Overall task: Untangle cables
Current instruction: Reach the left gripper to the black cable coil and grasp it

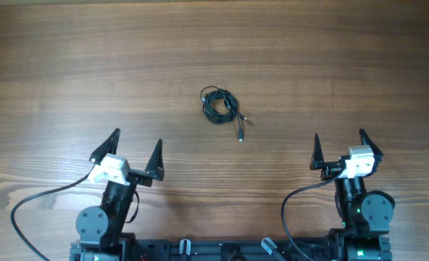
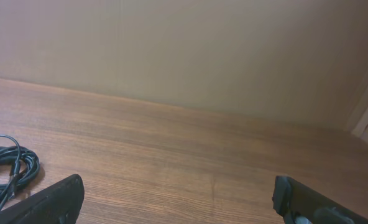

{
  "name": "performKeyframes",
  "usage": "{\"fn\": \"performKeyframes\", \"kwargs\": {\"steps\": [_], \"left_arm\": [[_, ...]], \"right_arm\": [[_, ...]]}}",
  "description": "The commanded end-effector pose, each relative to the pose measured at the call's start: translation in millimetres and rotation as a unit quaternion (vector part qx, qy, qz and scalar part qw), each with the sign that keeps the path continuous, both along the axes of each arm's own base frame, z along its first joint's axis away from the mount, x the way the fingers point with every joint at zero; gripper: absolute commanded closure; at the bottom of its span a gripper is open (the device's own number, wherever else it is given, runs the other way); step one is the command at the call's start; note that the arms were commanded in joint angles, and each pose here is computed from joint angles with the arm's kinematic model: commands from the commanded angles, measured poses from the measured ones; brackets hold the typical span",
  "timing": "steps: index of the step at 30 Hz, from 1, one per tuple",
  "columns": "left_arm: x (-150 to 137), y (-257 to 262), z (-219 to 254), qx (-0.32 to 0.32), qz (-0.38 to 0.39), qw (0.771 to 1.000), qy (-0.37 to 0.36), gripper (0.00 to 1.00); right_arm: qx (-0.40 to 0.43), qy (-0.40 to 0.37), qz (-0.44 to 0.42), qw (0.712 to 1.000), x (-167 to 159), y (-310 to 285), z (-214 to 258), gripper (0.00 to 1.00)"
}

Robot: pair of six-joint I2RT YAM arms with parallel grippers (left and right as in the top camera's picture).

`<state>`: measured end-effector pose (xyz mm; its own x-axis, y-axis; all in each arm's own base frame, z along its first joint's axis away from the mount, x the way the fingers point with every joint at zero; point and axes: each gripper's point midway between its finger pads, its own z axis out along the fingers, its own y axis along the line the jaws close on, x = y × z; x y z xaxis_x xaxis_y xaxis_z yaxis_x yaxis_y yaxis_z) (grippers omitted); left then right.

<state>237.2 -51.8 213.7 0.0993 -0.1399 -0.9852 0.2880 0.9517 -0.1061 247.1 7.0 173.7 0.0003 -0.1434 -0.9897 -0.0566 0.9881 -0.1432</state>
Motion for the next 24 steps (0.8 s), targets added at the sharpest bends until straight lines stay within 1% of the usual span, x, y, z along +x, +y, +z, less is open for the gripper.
{"fn": "performKeyframes", "kwargs": {"steps": [1, 3, 7, 9, 10, 12, 13, 14, 16, 18, 20, 21, 24], "left_arm": [[-3, -4, 29, -0.012, -0.012, 1.000, -0.010, 0.00], [3, -4, 37, -0.011, -0.012, 1.000, 0.005, 0.00], [26, -9, 58, -0.049, -0.025, 0.997, 0.061, 0.00], [46, -14, 64, -0.068, -0.035, 0.991, 0.109, 0.00], [58, -21, 66, -0.066, -0.049, 0.987, 0.138, 0.00], [74, -28, 65, -0.082, -0.054, 0.977, 0.188, 0.00], [87, -33, 59, -0.104, -0.048, 0.964, 0.241, 0.00], [95, -38, 54, -0.102, -0.049, 0.954, 0.277, 0.00], [114, -55, 43, -0.083, -0.048, 0.923, 0.374, 0.00], [124, -70, 32, -0.062, -0.049, 0.899, 0.431, 0.00], [130, -90, 22, -0.044, -0.061, 0.879, 0.472, 0.00], [134, -114, 10, -0.028, -0.083, 0.871, 0.484, 0.00], [128, -147, -9, -0.007, -0.118, 0.857, 0.502, 0.00]], "right_arm": [[-0.007, 0.000, -0.006, 1.000, 0, -2, -1, 0.00], [-0.007, 0.000, -0.006, 1.000, 0, -2, -1, 0.00], [-0.007, 0.000, -0.006, 1.000, 0, -2, -1, 0.01], [-0.007, 0.000, -0.006, 1.000, 0, -2, -1, 0.00], [-0.006, 0.000, -0.006, 1.000, 0, -2, -1, 0.00], [-0.007, 0.000, -0.006, 1.000, 0, -2, -1, 0.00], [-0.007, 0.000, -0.006, 1.000, 0, -2, -1, 0.00], [-0.007, 0.000, -0.006, 1.000, 0, -2, -1, 0.00], [-0.007, 0.000, -0.006, 1.000, 0, -2, -1, 0.00], [-0.007, 0.000, -0.006, 1.000, 0, -2, -1, 0.00], [-0.007, 0.000, -0.006, 1.000, 0, -2, -1, 0.00], [-0.007, 0.000, -0.006, 1.000, 0, -2, -1, 0.00], [-0.006, 0.000, -0.006, 1.000, 0, -2, -1, 0.00]]}}
